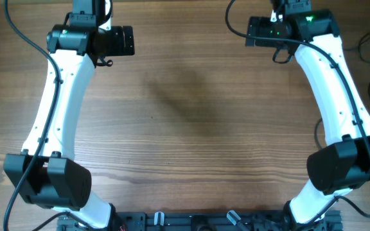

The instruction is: Untangle cables

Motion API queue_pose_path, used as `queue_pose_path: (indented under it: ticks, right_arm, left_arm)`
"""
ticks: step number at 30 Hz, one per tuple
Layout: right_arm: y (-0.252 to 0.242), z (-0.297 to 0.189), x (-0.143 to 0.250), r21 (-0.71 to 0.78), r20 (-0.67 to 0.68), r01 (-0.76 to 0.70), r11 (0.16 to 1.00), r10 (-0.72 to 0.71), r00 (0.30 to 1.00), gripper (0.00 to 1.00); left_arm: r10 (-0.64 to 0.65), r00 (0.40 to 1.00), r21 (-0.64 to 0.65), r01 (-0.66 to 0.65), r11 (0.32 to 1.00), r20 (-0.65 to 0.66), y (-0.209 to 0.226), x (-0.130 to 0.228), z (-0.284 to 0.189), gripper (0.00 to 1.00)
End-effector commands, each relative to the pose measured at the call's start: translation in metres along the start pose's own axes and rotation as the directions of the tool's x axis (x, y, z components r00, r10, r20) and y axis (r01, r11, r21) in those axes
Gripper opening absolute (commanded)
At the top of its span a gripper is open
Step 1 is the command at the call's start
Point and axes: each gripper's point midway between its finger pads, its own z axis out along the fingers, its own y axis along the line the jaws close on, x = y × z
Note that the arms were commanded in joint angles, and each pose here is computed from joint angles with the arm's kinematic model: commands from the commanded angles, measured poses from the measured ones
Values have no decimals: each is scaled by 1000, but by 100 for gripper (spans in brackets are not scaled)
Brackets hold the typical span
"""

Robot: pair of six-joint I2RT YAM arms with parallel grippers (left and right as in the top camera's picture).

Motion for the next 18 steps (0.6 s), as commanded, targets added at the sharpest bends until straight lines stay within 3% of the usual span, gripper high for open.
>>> queue_pose_path:
  ticks: [1,18]
  right_arm:
    - [-3,-11,-8,16,33,-1,1000,0,999,100]
    - [-2,-11,-8,12,34,0,1000,0,999,100]
  left_arm:
    - [-19,1000,-9,19,1000,11,3,-2,-4,100]
    - [-21,1000,-9,21,1000,11,3,-2,-4,100]
